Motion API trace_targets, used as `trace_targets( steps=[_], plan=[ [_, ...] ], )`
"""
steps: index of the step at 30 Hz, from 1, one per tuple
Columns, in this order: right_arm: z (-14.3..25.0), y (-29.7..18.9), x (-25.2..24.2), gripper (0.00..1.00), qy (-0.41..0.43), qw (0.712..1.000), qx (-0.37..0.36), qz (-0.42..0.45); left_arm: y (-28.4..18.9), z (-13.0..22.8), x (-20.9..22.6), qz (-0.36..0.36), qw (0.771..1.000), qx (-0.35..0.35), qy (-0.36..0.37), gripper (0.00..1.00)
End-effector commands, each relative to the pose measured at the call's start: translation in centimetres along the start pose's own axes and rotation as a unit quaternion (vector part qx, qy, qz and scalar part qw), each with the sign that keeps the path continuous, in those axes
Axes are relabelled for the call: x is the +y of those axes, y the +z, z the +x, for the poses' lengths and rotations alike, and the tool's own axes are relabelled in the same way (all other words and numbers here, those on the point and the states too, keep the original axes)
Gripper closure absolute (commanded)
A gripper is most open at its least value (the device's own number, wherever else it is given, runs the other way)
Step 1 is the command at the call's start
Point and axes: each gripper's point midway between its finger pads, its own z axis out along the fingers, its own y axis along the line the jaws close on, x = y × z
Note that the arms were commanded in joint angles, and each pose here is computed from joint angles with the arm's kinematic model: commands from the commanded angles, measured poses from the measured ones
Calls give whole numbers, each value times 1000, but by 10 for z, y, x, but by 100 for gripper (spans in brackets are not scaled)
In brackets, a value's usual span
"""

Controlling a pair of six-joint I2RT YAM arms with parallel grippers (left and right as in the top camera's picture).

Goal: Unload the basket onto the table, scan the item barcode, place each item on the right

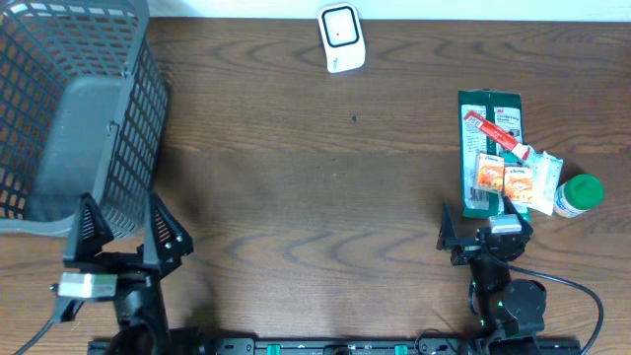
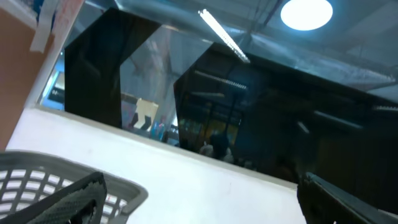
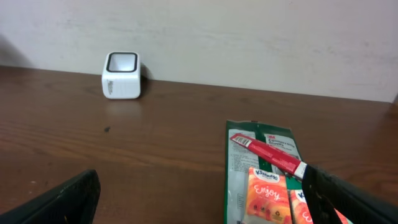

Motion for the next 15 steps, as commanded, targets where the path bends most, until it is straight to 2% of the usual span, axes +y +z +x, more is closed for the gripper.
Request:
trace_targets(
  steps=[1,11,15],
  plan=[
    [0,0,-2,1,-6,1000,0,5,-4,23,6,0,1000,20,-3,2],
    [0,0,-2,1,-6,1000,0,5,-20,102,40,-39,994,99,-2,2],
    [0,0,-2,1,-6,1000,0,5,-31,136,54,-64,983,170,13,2]
  ],
)
